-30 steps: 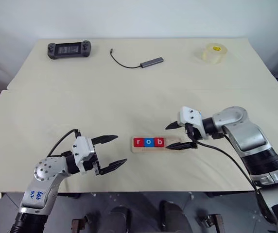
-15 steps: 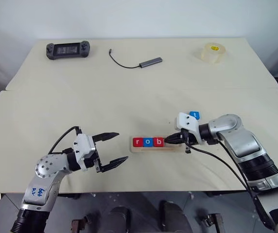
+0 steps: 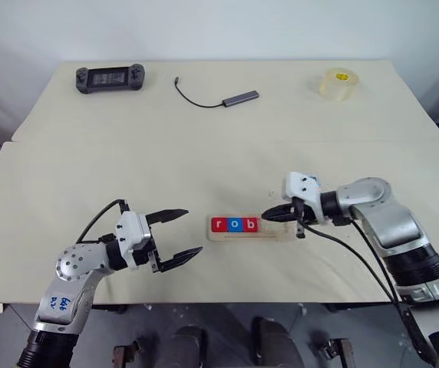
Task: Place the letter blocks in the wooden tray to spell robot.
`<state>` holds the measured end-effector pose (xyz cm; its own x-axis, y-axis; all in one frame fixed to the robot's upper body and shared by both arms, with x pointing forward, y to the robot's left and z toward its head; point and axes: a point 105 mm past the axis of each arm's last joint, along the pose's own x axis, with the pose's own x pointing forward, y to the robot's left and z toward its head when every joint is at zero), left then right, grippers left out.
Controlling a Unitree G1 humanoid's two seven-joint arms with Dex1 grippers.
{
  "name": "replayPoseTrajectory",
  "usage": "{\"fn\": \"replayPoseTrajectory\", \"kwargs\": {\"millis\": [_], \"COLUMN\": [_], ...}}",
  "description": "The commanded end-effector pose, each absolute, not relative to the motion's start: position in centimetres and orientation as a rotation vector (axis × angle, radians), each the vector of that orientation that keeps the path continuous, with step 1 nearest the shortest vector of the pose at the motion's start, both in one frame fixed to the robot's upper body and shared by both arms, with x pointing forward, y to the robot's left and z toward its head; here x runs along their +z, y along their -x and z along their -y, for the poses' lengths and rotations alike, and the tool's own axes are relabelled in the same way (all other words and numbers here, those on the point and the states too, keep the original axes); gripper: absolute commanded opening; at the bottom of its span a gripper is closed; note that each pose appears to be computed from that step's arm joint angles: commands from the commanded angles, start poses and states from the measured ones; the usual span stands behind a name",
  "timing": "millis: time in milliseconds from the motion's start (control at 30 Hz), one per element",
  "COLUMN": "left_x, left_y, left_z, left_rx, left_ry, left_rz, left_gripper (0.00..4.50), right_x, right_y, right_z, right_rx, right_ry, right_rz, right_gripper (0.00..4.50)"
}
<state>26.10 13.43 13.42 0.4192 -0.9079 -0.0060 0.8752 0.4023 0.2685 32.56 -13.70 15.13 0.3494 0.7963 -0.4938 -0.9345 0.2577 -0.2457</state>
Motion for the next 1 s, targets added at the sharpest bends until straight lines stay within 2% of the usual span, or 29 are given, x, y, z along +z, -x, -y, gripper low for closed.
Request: {"fn": "replayPoseTrajectory", "kwargs": {"millis": [33, 67, 200, 433, 567, 733, 833, 1000], "left_x": [13.8, 13.7, 13.4, 13.3, 13.3, 13.6, 13.7, 13.7], "left_y": [-26.0, -26.1, -26.5, -27.5, -28.1, -28.6, -28.6, -28.0], "left_z": [-13.4, -13.4, -13.6, -15.1, -15.8, -15.8, -15.5, -15.0], "left_rx": [-1.147, -1.152, -1.166, -1.151, -1.134, -1.136, -1.141, -1.145], "left_ry": [-0.255, -0.252, -0.253, -0.257, -0.252, -0.254, -0.254, -0.249], "left_rz": [0.166, 0.163, 0.151, 0.133, 0.13, 0.144, 0.15, 0.16], "left_gripper": [4.5, 4.5, 4.5, 4.5, 4.5, 4.5, 4.5, 4.5], "right_x": [17.6, 18.3, 17.6, 15.1, 12.8, 11.9, 12.1, 15.0], "right_y": [-31.4, -31.0, -29.6, -24.5, -21.7, -20.7, -21.4, -24.9], "right_z": [15.8, 16.5, 19.6, 26.3, 29.1, 31.1, 30.4, 27.3], "right_rx": [1.108, 1.072, 0.899, 0.511, 0.367, 0.272, 0.311, 0.435], "right_ry": [0.467, 0.453, 0.436, 0.308, 0.316, 0.31, 0.296, 0.249], "right_rz": [-0.198, -0.126, -0.076, 0.019, -0.017, -0.003, 0.009, 0.051], "right_gripper": [0.39, 0.63, 2.0, 4.45, 4.48, 4.48, 4.48, 4.48]}}
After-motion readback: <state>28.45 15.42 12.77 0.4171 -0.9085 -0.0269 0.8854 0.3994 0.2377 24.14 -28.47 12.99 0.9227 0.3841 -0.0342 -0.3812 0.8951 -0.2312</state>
